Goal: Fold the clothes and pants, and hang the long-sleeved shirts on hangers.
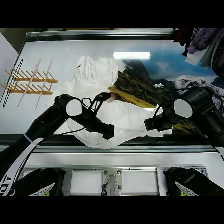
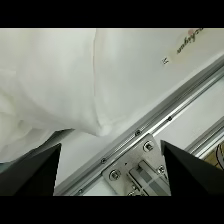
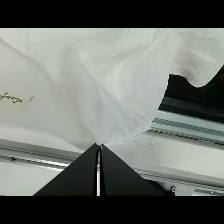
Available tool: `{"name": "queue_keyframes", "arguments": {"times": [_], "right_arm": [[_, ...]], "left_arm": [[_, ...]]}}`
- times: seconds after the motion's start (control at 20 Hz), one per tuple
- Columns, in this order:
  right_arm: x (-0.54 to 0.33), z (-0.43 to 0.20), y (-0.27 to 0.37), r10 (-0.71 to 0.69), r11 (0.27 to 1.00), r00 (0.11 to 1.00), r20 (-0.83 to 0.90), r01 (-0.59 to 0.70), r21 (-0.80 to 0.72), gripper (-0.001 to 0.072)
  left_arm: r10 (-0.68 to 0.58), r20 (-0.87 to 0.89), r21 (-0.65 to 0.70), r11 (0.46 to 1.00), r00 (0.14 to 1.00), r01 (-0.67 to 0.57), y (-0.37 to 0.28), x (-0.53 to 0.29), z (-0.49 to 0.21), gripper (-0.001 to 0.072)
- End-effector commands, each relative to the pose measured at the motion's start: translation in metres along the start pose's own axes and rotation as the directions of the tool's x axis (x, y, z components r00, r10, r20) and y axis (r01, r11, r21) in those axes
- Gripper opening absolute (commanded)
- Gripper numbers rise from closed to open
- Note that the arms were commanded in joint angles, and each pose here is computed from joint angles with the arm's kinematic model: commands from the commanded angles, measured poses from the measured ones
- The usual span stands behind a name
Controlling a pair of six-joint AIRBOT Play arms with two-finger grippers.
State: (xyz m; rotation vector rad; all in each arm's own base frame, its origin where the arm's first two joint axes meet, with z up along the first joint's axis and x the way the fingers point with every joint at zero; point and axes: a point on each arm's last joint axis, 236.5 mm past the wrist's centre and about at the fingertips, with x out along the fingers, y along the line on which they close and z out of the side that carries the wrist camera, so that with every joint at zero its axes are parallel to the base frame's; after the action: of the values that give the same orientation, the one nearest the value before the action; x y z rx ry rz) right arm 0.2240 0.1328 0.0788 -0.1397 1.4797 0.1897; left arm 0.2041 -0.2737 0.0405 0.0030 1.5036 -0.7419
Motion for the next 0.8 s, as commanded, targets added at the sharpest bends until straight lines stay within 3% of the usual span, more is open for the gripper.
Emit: {"name": "queue_keyframes", "arguments": {"times": [0.0, 0.35, 0.65, 0.75], "right_arm": [[0.001, 0.000, 0.000, 0.001, 1.000, 1.000, -0.001, -0.001, 0.001, 0.0018], [0.001, 0.000, 0.001, 0.001, 1.000, 1.000, -0.001, -0.001, 0.001, 0.0018], [0.001, 0.000, 0.001, 0.001, 1.000, 1.000, -0.001, -0.001, 0.001, 0.0018], [0.001, 0.000, 0.000, 0.001, 1.000, 1.000, -0.001, -0.001, 0.001, 0.0019]], "left_arm": [[-0.001, 0.127, -0.012, 1.000, 0.992, 0.003, 0.005, -0.039, 0.028, 0.0701], [0.181, 0.400, -0.247, 0.965, 0.899, -0.085, 0.109, -0.146, 0.087, 0.0700], [0.319, 0.464, -0.444, 0.891, 0.826, -0.095, 0.202, -0.196, 0.076, 0.0699], [0.418, 0.463, -0.512, 0.846, 0.781, -0.150, 0.243, -0.213, 0.069, 0.0699]]}}
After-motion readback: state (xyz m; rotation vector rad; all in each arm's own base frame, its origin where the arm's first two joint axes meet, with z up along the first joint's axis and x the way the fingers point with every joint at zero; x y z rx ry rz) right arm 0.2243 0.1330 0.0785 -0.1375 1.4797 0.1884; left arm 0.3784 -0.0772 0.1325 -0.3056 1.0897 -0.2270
